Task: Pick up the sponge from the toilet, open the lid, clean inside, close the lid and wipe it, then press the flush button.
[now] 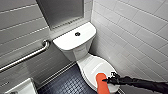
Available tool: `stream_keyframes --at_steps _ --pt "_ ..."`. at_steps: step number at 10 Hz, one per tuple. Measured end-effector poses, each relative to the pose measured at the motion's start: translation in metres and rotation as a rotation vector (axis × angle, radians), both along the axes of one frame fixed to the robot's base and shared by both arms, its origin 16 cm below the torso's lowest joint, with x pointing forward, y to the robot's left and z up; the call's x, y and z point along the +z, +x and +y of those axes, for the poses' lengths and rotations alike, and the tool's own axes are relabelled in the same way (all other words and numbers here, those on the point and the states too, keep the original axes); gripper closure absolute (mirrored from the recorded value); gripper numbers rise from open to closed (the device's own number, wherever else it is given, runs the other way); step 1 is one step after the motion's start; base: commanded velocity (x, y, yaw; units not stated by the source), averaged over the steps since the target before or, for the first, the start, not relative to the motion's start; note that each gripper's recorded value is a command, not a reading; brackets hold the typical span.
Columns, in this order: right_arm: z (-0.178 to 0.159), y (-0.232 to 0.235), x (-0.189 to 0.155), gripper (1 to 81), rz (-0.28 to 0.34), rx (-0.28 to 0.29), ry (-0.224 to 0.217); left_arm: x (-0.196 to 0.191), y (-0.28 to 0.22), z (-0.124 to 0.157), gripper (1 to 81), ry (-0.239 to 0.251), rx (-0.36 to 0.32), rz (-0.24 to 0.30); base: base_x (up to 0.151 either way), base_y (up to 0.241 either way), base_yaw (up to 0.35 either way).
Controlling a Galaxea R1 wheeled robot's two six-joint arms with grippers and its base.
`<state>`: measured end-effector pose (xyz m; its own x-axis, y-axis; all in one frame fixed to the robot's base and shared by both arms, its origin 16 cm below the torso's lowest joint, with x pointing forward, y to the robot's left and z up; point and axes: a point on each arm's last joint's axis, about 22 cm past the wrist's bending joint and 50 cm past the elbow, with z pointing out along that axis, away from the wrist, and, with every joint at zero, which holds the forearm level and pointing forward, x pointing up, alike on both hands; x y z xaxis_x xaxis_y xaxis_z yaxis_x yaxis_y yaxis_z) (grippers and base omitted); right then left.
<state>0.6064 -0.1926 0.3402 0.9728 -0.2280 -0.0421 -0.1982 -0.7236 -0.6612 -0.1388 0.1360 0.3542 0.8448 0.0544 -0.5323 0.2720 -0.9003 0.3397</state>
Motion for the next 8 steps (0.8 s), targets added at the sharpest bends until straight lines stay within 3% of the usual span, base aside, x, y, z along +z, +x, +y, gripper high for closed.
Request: stream_keyframes --at_steps 3,7,8 --pt "0.013 -0.007 -0.020 1.0 0.025 -0.018 -0.013 0.001 -0.002 0.000 1.0 -0.003 -0.004 0.010 0.000 0.000 0.000" --pt "0.030 -0.010 -0.024 1.0 0.040 -0.022 0.003 0.001 -0.003 0.002 1.0 -0.002 -0.007 0.013 0.000 0.000 0.000" --pt "0.030 -0.010 -0.025 81.1 0.037 -0.024 0.001 0.001 -0.003 0.002 1.0 -0.002 -0.007 0.013 0.000 0.000 0.000"
